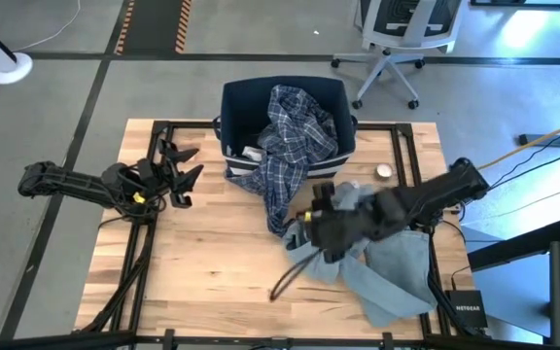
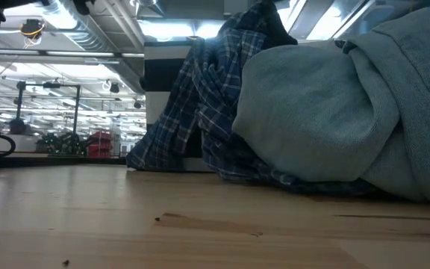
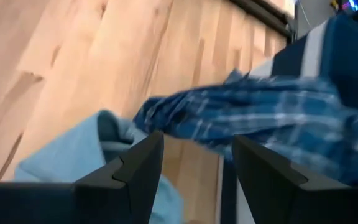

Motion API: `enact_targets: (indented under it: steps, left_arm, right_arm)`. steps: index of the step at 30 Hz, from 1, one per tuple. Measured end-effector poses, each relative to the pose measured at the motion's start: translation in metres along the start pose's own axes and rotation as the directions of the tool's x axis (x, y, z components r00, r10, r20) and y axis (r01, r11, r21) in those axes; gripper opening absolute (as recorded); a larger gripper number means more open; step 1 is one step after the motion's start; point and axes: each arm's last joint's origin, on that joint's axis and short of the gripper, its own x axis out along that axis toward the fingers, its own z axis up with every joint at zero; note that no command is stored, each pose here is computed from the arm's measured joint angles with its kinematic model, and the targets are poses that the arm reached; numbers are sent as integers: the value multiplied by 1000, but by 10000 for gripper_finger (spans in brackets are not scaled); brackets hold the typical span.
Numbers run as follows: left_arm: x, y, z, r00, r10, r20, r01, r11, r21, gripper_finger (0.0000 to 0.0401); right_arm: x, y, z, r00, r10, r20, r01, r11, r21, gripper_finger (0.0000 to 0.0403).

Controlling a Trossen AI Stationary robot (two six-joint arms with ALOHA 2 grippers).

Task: Sort clothes
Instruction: Put the blue long sleeve shirt into the blue laundry bin

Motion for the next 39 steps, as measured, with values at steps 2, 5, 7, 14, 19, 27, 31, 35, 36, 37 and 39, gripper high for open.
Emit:
enact_targets:
  steps: [2,5,7,14,19,27,31,35,36,37,39]
  left_arm:
    - [0,0,0,1000,-1,-2,1,1000,1,208]
    - [0,0,0,1000,-1,-2,1,1000,-6,208]
    - [0,0,0,1000,-1,-2,1,1000,-8,208]
    - [0,0,0,1000,0,0,0,1000,-2,208]
    - [0,0,0,1000,0,0,0,1000,0,208]
    - [0,0,0,1000,0,-1,0,1000,2,208]
    - [0,0,0,1000,0,-1,0,1000,2,208]
    - [0,0,0,1000,0,-1,0,1000,3,208]
    - [0,0,0,1000,0,0,0,1000,3,208]
    - [0,0,0,1000,0,0,0,1000,2,208]
    - [0,0,0,1000,0,-1,0,1000,2,208]
  right_arm:
    - [12,16,-7,1000,-15,-27,15,1000,7,209]
    - [39,36,-23,996,47,-70,-43,998,47,209]
    - [61,47,-34,996,58,-66,-52,995,91,209]
    - [127,56,-61,993,18,113,-51,954,294,209]
    - [163,59,-70,989,70,131,-112,930,350,209]
    - [207,70,-81,1000,5,21,-12,934,358,209]
    - [216,70,-85,996,-82,-18,83,931,356,209]
    - [217,68,-87,983,-179,-45,183,918,352,209]
    - [216,67,-87,978,-203,-48,207,913,352,209]
    - [216,67,-87,973,-226,-52,229,908,351,209]
    - [216,66,-87,963,-265,-58,268,898,349,209]
